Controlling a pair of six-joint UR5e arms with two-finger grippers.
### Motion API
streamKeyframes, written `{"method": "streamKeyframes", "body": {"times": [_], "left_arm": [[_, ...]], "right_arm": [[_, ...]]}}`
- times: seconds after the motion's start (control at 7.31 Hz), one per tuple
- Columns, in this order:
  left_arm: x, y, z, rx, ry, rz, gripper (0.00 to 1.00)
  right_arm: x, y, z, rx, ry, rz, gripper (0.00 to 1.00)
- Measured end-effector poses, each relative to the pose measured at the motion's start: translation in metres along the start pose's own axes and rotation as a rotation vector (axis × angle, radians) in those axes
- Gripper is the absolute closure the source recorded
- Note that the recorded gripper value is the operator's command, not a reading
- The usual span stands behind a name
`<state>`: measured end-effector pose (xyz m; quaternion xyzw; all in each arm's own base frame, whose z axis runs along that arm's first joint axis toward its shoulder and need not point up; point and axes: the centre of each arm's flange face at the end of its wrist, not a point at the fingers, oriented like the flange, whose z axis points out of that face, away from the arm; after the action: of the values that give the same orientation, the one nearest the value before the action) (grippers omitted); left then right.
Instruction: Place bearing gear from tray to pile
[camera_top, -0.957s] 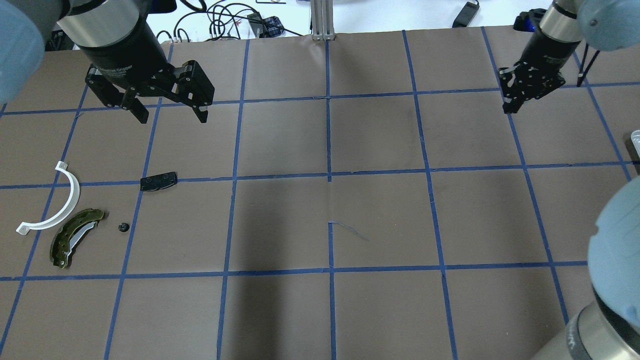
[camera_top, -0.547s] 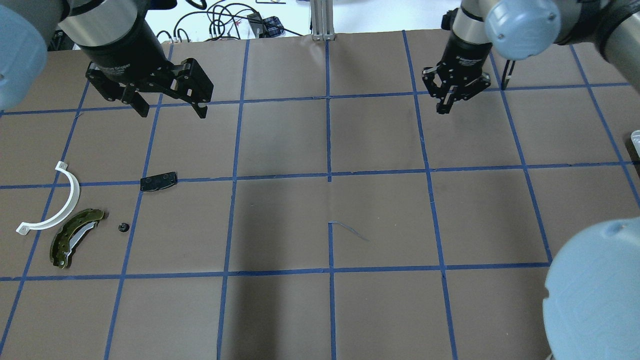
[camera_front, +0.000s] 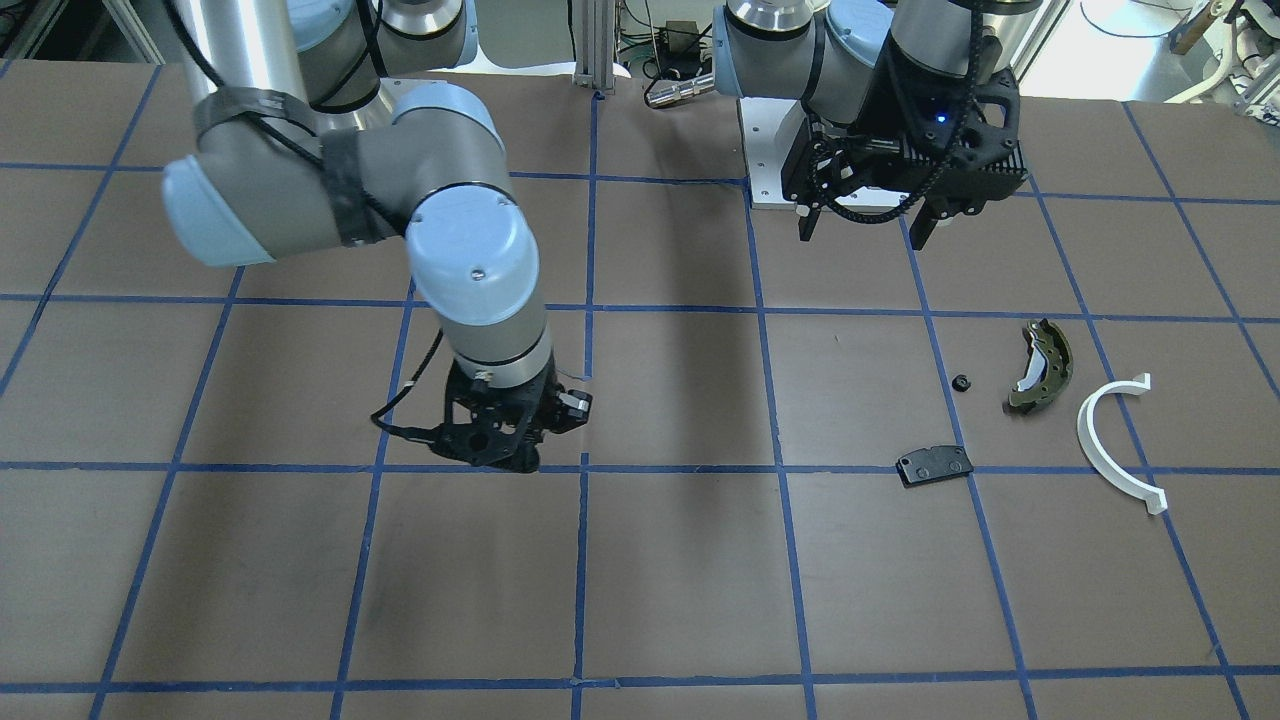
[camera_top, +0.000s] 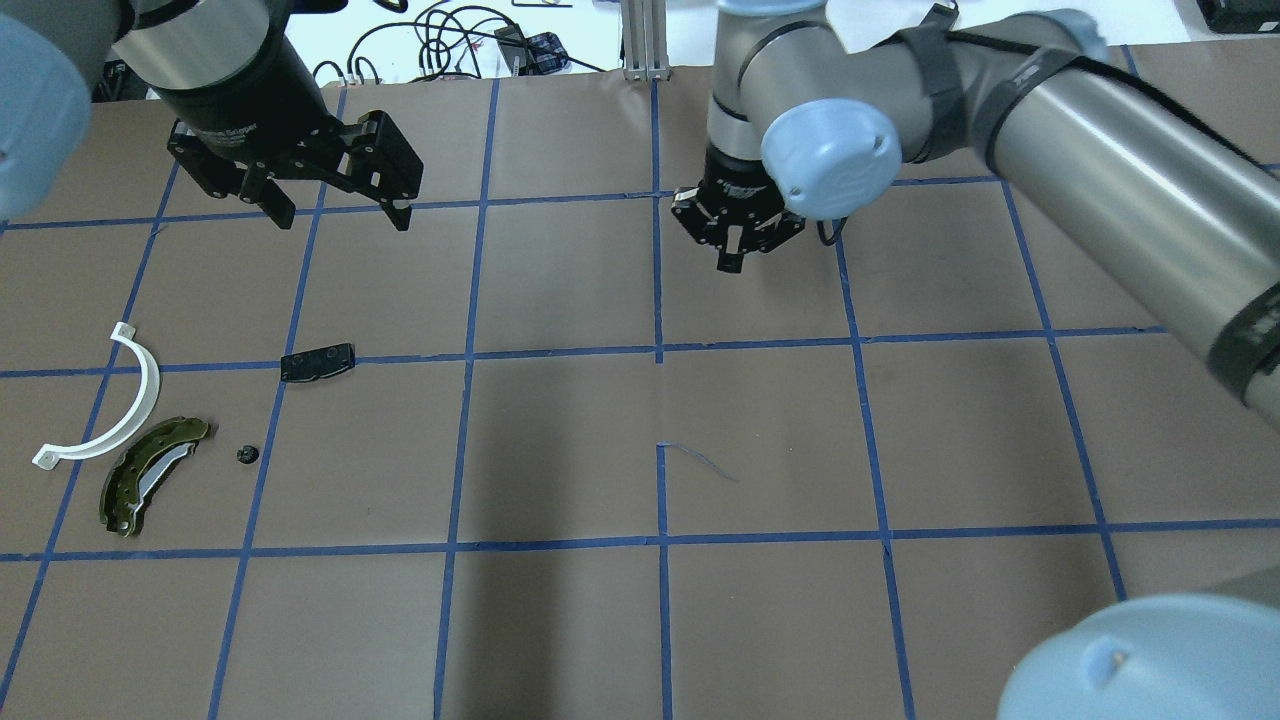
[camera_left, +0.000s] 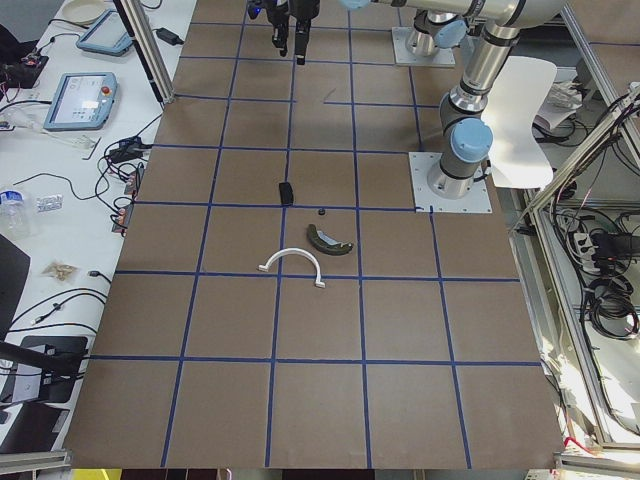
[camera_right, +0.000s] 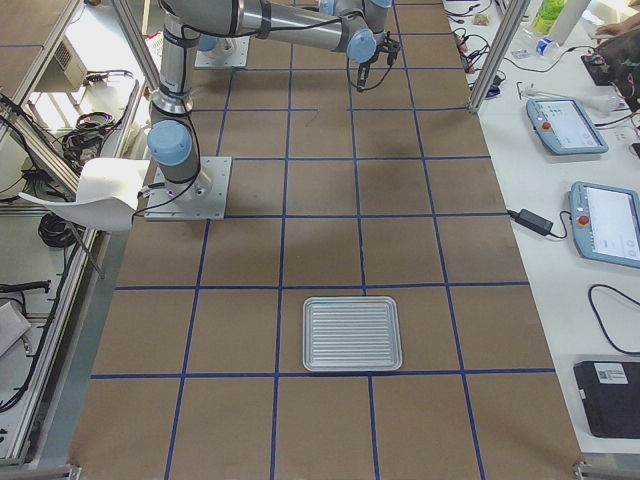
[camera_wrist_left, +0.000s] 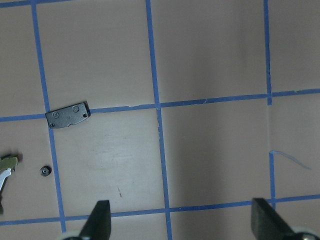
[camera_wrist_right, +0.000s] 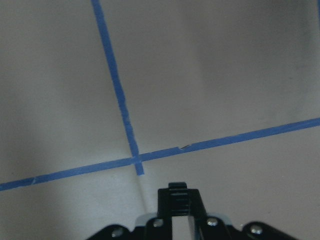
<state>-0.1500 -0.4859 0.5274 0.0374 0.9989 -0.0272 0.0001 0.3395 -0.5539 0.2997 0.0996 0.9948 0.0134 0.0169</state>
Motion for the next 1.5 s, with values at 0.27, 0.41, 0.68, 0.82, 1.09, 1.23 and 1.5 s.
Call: {"method": "streamKeyframes", "body": {"times": [0.27,0.41,0.68,0.82,1.09,1.23,1.5], "left_arm": [[0.000,0.000,-0.001,0.001,-0.002,0.001,0.00],[0.000,0.001,-0.001,0.001,-0.001,0.000,0.00],[0.000,0.001,-0.001,0.001,-0.001,0.000,0.00],[0.000,0.001,0.000,0.000,-0.001,0.000,0.00],[0.000,0.002,-0.001,-0.001,-0.003,-0.001,0.00],[0.000,0.001,0.001,-0.004,-0.002,-0.003,0.00],[0.000,0.002,0.012,-0.023,0.000,-0.010,0.00]], "right_arm": [[-0.032,0.051,0.037,0.007,-0.005,-0.035,1.00],[-0.036,0.069,0.053,0.005,-0.015,-0.048,1.00],[-0.041,0.090,0.077,-0.003,-0.058,-0.072,1.00],[-0.042,0.095,0.090,-0.013,-0.061,-0.078,1.00],[-0.049,0.105,0.104,-0.026,-0.055,-0.097,0.61],[-0.053,0.110,0.105,-0.022,-0.054,-0.109,0.03],[-0.060,0.108,0.099,0.041,-0.088,-0.124,0.00]]}}
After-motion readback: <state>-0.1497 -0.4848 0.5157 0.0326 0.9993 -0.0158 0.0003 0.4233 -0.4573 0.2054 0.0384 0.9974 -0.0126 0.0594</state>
